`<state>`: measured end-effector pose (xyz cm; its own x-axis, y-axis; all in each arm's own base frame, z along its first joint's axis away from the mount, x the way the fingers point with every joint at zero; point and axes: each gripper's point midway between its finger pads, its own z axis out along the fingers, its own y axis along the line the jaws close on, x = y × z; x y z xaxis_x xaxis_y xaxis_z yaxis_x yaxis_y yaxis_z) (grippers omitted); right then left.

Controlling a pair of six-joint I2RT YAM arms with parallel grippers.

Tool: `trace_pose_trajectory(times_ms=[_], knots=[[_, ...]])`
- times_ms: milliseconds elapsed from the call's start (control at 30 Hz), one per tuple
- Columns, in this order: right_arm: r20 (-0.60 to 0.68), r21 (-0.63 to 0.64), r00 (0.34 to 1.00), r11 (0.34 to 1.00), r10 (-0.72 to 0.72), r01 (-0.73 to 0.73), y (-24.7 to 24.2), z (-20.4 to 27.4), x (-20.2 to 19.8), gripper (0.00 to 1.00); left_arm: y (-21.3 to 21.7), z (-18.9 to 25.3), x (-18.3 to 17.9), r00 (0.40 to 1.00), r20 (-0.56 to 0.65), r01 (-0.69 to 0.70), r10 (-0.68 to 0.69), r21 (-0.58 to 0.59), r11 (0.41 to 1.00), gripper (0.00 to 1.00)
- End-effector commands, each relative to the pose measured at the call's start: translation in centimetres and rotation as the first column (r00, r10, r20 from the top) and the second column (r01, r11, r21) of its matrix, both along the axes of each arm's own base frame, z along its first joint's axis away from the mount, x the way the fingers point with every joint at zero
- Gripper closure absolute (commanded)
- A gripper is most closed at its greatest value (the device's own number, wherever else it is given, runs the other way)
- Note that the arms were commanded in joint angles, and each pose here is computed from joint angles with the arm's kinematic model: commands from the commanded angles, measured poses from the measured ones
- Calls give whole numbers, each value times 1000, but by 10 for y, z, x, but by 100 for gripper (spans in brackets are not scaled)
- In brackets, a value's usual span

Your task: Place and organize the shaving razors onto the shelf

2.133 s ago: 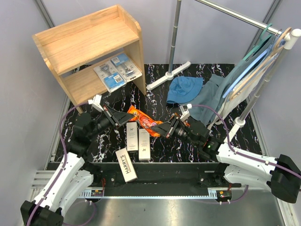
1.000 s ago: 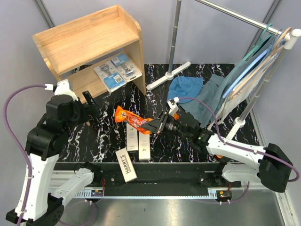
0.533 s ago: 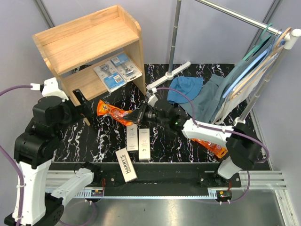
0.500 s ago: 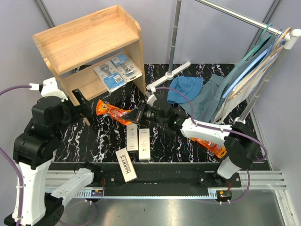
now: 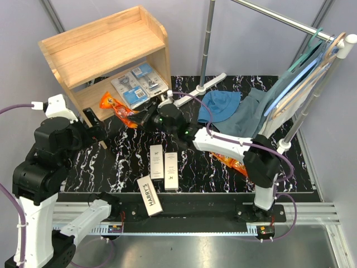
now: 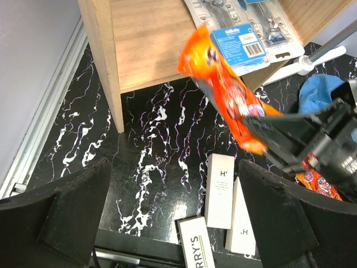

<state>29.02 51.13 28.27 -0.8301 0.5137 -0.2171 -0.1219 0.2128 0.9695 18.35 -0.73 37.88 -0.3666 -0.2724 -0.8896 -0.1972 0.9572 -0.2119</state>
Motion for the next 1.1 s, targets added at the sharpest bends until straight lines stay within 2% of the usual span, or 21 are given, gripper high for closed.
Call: trace_pose_trajectory(times_ms=[0,33,233,500,700,1067], knots=[[-11,76,996,993,-93,94,21,26,22,100,8,22,-6,996,83,-28,29,-10,1000,1],[-32,72,994,992,-100,102,27,17,26,100,9,24,-9,995,93,-31,33,-15,999,1],[-66,133,983,975,-172,179,47,34,44,100,21,32,-16,991,120,-68,66,15,998,1],[-110,140,964,957,-241,255,77,32,61,100,28,36,-24,987,141,-84,79,31,996,1],[-147,132,941,937,-303,323,86,24,70,100,27,30,-27,988,136,-78,73,26,997,1],[-142,123,910,905,-390,407,89,24,86,100,28,22,-31,990,127,-72,68,31,997,1]])
